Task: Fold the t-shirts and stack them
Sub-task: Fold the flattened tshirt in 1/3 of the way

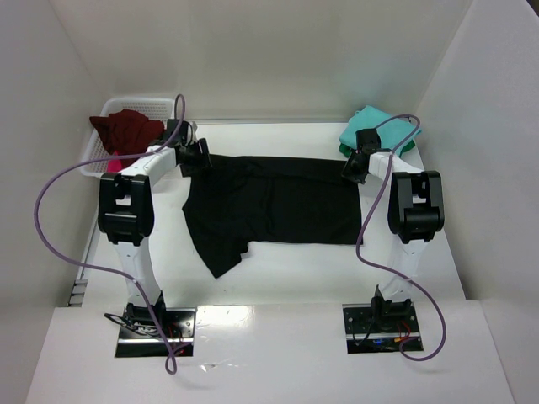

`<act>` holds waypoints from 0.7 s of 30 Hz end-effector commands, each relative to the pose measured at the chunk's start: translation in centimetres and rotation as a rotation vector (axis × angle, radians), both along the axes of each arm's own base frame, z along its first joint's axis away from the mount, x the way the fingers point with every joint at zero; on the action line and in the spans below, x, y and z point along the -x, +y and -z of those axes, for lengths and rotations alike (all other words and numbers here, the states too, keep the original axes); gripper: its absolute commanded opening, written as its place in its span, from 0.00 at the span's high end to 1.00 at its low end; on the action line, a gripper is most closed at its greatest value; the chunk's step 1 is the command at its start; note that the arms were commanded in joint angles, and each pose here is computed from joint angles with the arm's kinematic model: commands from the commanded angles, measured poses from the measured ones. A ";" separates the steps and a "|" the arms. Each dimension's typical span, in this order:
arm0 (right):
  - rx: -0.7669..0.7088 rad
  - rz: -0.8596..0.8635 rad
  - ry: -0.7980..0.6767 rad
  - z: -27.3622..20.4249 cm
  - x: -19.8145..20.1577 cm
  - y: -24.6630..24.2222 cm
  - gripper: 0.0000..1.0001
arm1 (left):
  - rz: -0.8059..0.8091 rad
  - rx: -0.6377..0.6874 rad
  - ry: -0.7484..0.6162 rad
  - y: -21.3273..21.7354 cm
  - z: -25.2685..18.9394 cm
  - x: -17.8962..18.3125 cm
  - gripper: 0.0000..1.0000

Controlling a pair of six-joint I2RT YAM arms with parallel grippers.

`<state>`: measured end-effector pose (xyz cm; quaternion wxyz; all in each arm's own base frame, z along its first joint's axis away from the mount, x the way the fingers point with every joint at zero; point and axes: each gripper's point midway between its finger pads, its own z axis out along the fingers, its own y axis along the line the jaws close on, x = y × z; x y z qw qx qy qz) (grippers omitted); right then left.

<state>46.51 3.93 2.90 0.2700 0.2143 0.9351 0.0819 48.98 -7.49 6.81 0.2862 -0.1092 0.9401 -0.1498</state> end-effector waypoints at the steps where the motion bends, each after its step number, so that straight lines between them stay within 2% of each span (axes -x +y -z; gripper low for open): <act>1: -0.003 -0.015 -0.037 -1.0 -0.5 0.5 0.85 | 0.002 0.036 -0.002 -0.5 1.6 -0.8 0.36; 6: 0.005 -0.011 -0.028 -0.5 -0.4 0.4 0.88 | -0.006 0.054 -0.005 -0.8 2.3 -1.5 0.41; 10: 0.010 -0.018 -0.021 -0.4 -0.5 0.3 0.89 | -0.006 0.054 -0.004 -0.8 2.6 -1.9 0.58; 11: 0.010 -0.018 -0.021 -0.4 -0.5 0.3 0.89 | -0.001 0.061 0.004 -1.0 2.7 -1.7 0.67; 12: 0.010 -0.018 -0.021 -0.4 -0.5 0.3 0.89 | 0.001 0.063 0.007 -1.0 2.7 -1.7 0.70; 14: 0.018 -0.013 -0.016 -0.3 -0.4 0.2 0.89 | 0.007 0.071 0.023 -1.2 2.7 -1.3 0.83; 18: 0.027 -0.008 -0.021 -0.6 -0.6 0.0 0.89 | 0.008 0.058 0.044 -0.9 2.0 -0.5 0.96; 21: 0.040 -0.010 -0.021 -0.5 -0.6 -0.2 0.90 | -0.004 0.058 0.037 -0.3 1.2 -0.3 0.97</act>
